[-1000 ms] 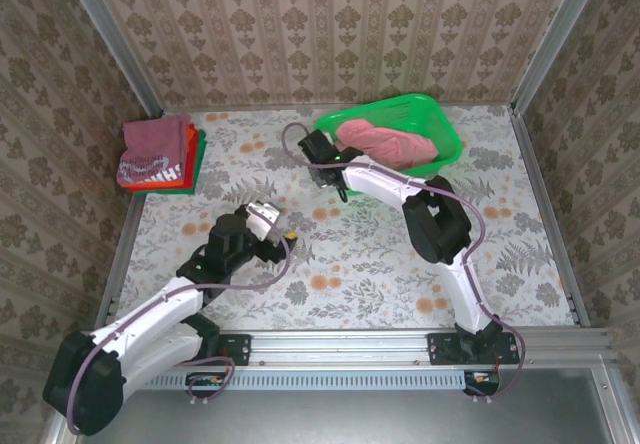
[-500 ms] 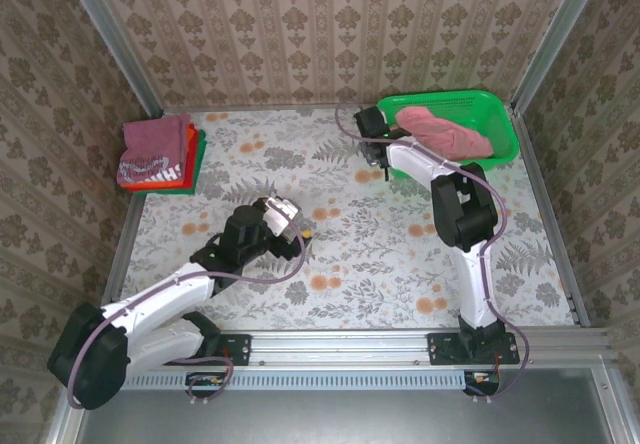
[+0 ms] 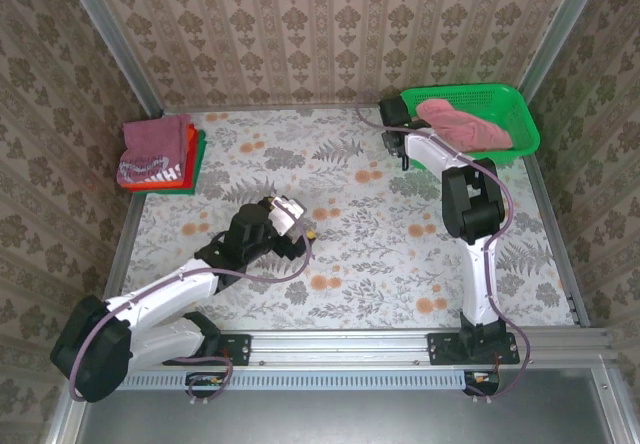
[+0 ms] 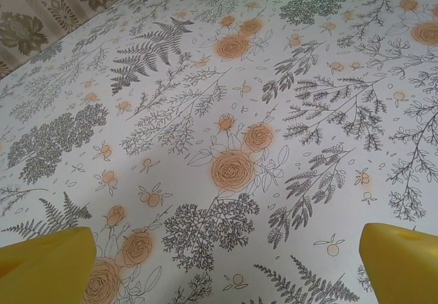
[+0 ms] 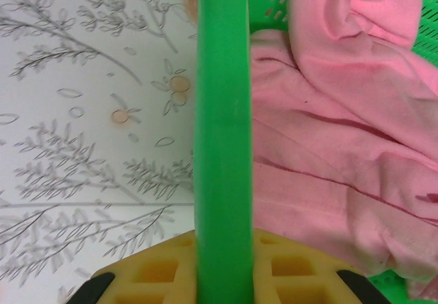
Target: Fold and stack the t-shirts
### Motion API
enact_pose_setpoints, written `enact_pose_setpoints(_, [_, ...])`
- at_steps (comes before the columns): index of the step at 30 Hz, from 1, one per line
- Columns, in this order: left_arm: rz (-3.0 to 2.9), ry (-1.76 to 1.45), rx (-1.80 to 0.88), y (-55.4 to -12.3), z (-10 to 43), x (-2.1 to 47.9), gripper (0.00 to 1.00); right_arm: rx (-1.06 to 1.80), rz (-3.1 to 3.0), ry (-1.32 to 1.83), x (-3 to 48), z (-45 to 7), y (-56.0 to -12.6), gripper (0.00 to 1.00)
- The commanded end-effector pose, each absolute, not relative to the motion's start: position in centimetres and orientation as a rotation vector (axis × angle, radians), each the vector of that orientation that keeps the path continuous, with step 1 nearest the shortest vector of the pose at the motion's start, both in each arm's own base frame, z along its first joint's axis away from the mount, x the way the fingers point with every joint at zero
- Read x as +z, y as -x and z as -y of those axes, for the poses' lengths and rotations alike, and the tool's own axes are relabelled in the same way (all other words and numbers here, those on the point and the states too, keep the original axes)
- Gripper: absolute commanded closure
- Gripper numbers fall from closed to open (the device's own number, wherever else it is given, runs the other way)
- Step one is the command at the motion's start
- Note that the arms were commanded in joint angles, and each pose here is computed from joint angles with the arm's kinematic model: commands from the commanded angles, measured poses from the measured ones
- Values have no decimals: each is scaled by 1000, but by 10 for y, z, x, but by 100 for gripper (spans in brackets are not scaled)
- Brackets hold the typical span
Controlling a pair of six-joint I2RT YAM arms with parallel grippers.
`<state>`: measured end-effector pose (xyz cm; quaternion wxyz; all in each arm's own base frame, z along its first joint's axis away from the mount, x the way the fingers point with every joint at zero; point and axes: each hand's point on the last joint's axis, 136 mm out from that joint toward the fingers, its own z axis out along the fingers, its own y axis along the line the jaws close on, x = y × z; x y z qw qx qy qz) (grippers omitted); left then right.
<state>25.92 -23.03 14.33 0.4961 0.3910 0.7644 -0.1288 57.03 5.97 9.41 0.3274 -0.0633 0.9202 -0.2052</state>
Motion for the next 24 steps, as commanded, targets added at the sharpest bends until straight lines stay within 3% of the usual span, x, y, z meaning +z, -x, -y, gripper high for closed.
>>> enact_pose_setpoints(1, [-1801,-938,-307,-266,237,160,0,-604,-2357,169,109,-47,-588,95])
enact_pose_setpoints(21, [-1811,-968,-296,-276,247,154,0,-705,-2391,105,99,-3,-605,93])
enact_pose_setpoints(24, [-1803,-969,-298,-278,249,153,0,-651,-2389,107,104,-9,-607,81])
